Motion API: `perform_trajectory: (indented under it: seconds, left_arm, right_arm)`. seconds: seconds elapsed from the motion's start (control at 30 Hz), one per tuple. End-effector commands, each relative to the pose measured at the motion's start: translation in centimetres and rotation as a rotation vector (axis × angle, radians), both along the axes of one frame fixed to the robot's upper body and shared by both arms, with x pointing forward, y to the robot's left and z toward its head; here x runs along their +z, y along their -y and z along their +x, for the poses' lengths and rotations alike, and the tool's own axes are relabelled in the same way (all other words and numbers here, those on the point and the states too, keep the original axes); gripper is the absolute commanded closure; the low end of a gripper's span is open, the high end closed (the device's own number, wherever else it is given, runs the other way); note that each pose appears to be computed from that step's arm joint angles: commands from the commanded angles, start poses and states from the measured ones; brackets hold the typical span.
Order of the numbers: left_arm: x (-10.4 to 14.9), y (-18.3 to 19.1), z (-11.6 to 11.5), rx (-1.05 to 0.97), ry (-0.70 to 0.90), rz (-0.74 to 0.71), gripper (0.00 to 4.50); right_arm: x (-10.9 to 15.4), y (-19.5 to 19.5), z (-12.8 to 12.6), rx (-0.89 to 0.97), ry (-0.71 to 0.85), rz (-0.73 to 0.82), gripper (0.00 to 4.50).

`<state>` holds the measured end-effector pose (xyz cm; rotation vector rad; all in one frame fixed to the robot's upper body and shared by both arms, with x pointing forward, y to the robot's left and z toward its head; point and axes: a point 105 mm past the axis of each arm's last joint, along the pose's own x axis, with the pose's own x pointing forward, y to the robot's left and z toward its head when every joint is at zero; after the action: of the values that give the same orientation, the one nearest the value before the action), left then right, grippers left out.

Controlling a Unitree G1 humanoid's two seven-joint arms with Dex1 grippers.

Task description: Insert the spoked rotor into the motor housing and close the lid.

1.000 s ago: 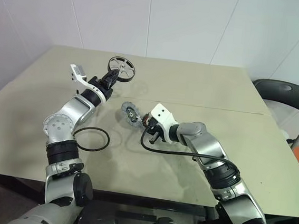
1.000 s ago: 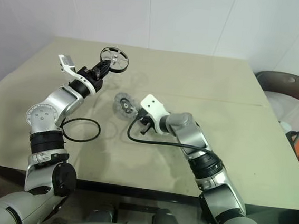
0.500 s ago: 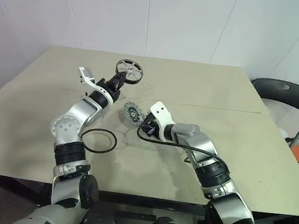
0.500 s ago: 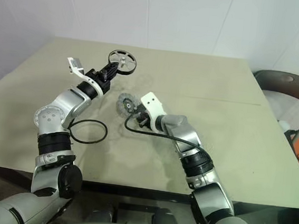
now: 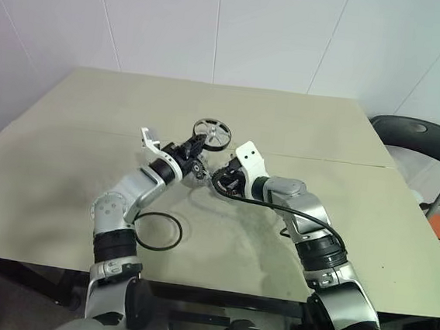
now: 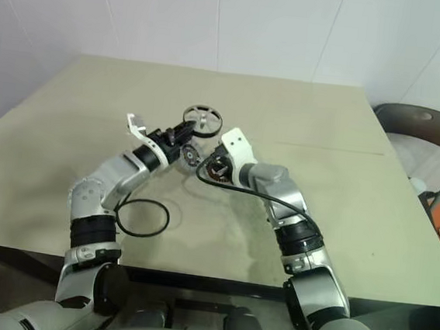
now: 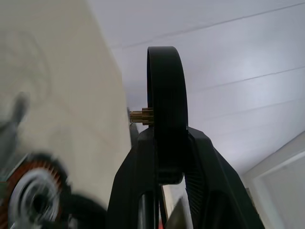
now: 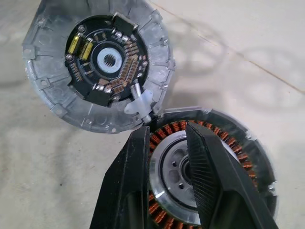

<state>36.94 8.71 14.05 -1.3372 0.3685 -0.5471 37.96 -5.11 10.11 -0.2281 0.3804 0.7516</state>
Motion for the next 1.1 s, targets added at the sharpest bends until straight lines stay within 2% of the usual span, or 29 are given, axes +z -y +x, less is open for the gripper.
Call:
perform_trajectory:
  seconds: [0.03,0.33,0.67,0.9,1.1]
  left_arm:
    - [-0.2,0.8,-0.3,-0.034,-0.001,-0.014,4.08]
    - [0.3,0.0,0.5,0.013,0.011,-0.041,4.08]
    - [-1.4,3.0,-1.1,-0.127,-0.041,-0.013,4.08]
    - [-5.0,3.1,-0.8,-0.132,-0.142,0.051,4.08]
    - [-6.8,3.3,-1.0,-0.149,-0.190,0.068,4.08]
  right_arm:
    - [2.2,1.1,1.2,-0.038,0.089,-0.010,3.24]
    - [1.8,2.8,2.1,-0.113,0.150,-0.122,3.24]
    - [1.3,3.4,2.3,-0.137,0.163,-0.158,3.24]
    - [1.3,3.6,2.3,-0.144,0.165,-0.157,3.24]
    - [1.4,4.1,2.3,-0.161,0.167,-0.161,3.24]
